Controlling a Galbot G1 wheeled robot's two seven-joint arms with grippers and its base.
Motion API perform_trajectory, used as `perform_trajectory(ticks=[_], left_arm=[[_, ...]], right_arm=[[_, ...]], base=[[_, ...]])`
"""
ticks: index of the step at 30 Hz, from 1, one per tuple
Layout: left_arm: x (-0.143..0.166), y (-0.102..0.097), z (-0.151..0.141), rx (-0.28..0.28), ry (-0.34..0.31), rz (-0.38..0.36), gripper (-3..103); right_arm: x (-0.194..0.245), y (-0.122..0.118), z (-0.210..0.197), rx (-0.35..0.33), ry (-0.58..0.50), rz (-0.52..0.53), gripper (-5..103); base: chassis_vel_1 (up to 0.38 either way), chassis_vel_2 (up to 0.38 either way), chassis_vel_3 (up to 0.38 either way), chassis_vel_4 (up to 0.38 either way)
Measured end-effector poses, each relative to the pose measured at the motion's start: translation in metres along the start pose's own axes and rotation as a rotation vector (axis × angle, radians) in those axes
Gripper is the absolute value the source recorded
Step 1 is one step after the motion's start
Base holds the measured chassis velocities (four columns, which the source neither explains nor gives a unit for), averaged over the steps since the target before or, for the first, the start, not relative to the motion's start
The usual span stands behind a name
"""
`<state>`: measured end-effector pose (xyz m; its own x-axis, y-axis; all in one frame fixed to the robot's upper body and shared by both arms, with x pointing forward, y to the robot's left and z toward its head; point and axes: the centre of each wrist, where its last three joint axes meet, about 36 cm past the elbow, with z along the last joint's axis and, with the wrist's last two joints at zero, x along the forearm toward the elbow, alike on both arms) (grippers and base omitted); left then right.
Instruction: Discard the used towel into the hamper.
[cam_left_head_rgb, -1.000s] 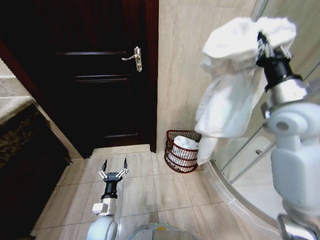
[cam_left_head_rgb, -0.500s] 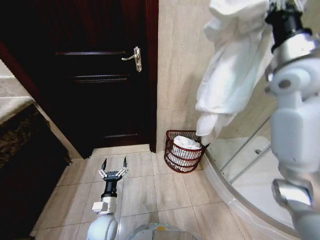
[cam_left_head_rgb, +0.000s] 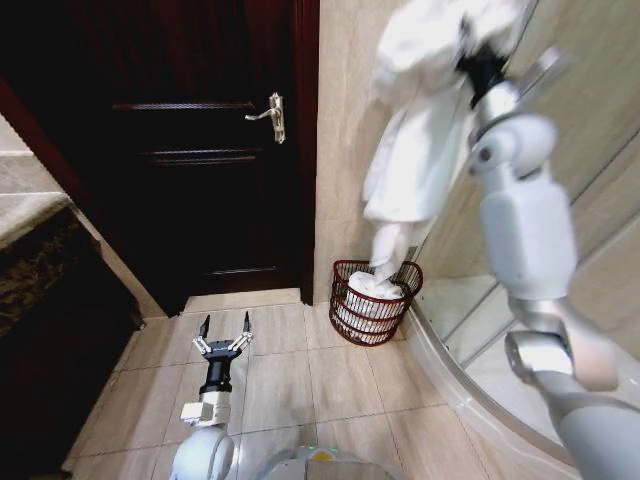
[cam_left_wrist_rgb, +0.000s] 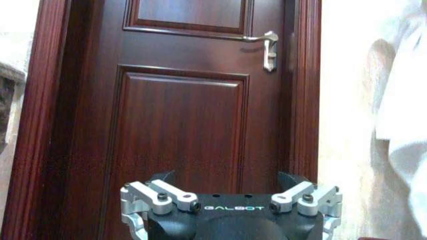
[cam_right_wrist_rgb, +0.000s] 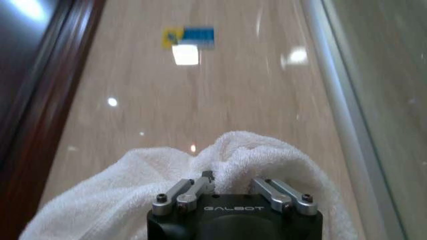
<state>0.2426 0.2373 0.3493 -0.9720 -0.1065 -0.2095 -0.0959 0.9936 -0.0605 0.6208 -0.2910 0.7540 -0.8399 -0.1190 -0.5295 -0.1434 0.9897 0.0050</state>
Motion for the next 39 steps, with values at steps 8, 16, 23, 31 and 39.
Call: perform_trajectory(ticks=[8, 16, 23, 31, 39], left_arm=[[0.0, -0.002, 0.002, 0.005, -0.005, 0.004, 100], [0.0, -0.001, 0.003, 0.004, -0.009, 0.001, 100], [-0.002, -0.003, 0.003, 0.006, -0.012, 0.007, 100], [-0.001, -0.005, 0.004, 0.008, -0.009, 0.014, 100], [0.004, -0.003, 0.003, 0.003, -0.008, 0.01, 100]], right_arm=[[0.016, -0.001, 0.097, -0.006, 0.092, 0.021, 18], [0.069, 0.008, 0.164, -0.069, 0.231, 0.066, 18], [0.118, 0.027, 0.209, -0.179, 0.288, 0.095, 18], [0.126, 0.085, 0.191, -0.275, 0.231, 0.06, 18], [0.08, 0.11, 0.094, -0.235, 0.073, 0.058, 18]], base=[[0.0, 0.0, 0.0, 0.0], [0.0, 0.0, 0.0, 0.0], [0.0, 0.0, 0.0, 0.0], [0.0, 0.0, 0.0, 0.0], [0.0, 0.0, 0.0, 0.0]])
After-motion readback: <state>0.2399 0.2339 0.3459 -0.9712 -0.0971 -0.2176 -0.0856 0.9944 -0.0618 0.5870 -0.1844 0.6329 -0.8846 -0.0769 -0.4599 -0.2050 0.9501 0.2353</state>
